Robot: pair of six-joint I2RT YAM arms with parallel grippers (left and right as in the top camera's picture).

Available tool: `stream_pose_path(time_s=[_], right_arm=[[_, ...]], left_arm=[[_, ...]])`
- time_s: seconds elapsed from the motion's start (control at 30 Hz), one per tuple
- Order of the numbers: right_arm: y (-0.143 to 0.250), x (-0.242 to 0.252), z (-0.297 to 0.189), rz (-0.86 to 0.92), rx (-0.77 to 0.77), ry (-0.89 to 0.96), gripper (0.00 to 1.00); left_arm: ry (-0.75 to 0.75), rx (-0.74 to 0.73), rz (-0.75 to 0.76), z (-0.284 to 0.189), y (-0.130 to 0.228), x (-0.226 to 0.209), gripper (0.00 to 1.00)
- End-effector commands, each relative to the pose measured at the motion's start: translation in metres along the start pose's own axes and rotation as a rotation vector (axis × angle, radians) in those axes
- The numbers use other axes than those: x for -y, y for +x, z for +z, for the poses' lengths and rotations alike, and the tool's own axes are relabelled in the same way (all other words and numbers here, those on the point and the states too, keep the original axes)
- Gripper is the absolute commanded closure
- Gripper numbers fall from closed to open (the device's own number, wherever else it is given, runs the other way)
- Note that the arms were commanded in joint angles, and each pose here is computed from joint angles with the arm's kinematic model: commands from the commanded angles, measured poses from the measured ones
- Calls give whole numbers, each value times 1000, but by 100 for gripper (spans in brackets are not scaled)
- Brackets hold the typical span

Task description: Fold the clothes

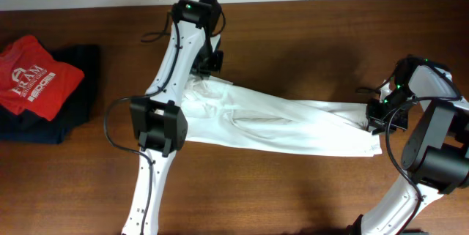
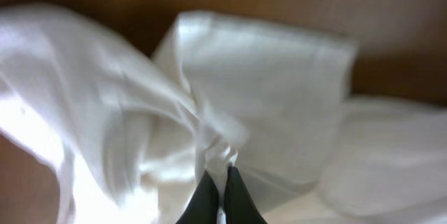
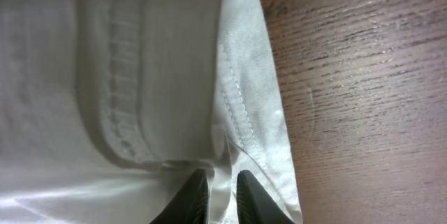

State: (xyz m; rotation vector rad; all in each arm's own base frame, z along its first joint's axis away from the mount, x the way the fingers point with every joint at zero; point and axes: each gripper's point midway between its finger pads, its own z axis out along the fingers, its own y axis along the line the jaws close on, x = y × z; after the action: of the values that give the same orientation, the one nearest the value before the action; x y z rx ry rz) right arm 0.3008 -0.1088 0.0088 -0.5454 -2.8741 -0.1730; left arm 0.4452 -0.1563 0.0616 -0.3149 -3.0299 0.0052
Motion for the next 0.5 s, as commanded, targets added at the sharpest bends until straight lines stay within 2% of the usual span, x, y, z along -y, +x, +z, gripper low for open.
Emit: stream_pose_path(time_s=[0.0, 0.07, 0.2, 0.27, 0.37, 0.43, 0.47], right_arm=[[4, -1, 3, -17, -15, -7, 81], [4, -1, 3, -17, -16, -6, 80], [4, -1, 3, -17, -16, -6, 80], [4, -1, 3, -17, -16, -6, 80], [4, -1, 3, -17, -17, -6, 80], [3, -1, 3, -17, -14, -6, 80], [3, -1, 3, -17, -13, -6, 80]], left_arm=[[-58, -70, -13, -16, 37, -19, 99], [-63, -120, -52, -22, 63, -28, 99], [-41, -115, -104, -46, 91, -25, 99], [-28, -171, -106, -35, 103, -22, 100], [-40, -334, -123, -3, 138, -20, 99], [-45, -370, -122, 8, 146, -21, 99], [-46, -374, -120, 10, 147, -21, 93]])
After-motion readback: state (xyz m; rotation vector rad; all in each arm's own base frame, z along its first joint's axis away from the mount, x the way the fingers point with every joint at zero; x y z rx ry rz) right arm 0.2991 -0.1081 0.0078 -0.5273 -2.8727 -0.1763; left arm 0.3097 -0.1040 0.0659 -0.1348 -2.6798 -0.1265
